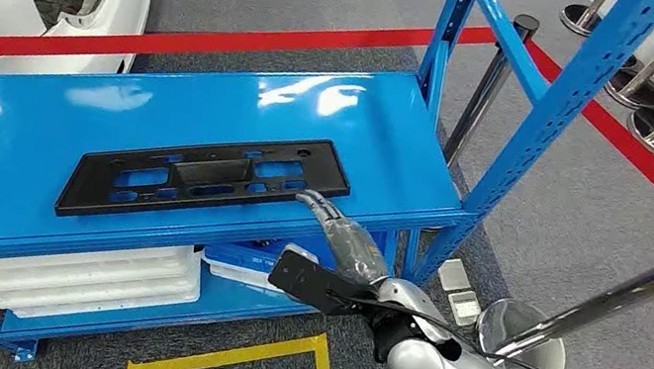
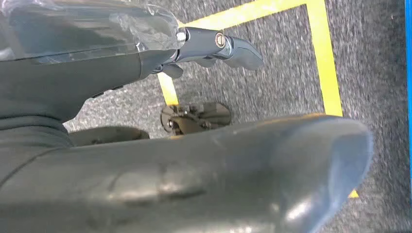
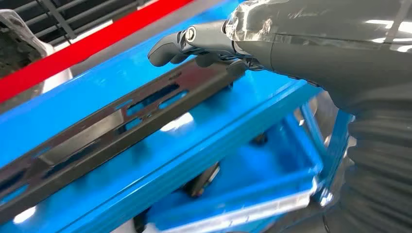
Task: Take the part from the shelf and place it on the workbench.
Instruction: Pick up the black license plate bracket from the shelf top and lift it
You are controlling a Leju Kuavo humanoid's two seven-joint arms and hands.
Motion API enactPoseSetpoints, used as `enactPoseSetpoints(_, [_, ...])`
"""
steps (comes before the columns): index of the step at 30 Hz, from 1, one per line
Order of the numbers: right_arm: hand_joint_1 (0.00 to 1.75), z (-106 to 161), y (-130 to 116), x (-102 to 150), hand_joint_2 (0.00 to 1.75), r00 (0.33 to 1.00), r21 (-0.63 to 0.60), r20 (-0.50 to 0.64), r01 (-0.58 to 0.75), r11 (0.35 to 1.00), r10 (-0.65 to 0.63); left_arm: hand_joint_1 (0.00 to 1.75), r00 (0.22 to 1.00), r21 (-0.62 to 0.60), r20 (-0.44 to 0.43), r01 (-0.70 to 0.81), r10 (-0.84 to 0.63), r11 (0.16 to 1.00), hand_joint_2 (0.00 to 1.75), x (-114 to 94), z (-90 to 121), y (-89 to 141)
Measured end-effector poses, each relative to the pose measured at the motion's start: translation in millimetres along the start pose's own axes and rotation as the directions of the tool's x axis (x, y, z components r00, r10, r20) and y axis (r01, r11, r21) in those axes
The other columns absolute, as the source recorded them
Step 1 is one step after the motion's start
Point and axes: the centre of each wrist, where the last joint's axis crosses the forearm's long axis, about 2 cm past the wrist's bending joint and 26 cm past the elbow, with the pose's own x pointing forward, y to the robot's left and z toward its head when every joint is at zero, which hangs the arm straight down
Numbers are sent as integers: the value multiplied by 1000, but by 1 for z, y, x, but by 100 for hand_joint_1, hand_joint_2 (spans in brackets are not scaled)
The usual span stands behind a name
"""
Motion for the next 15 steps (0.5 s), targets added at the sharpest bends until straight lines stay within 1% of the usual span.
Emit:
enactPoseSetpoints(7, [0, -6, -2, -1, 175, 996, 37, 7, -92, 995, 92, 0, 1000, -1, -4, 0, 0, 1000, 0, 0, 0, 0])
enactPoseSetpoints(15, [0, -14, -4, -1, 175, 989, 73, 11, -148, 986, 147, 0, 1000, -7, -5, 3, -3, 1000, 0, 1, -1, 0])
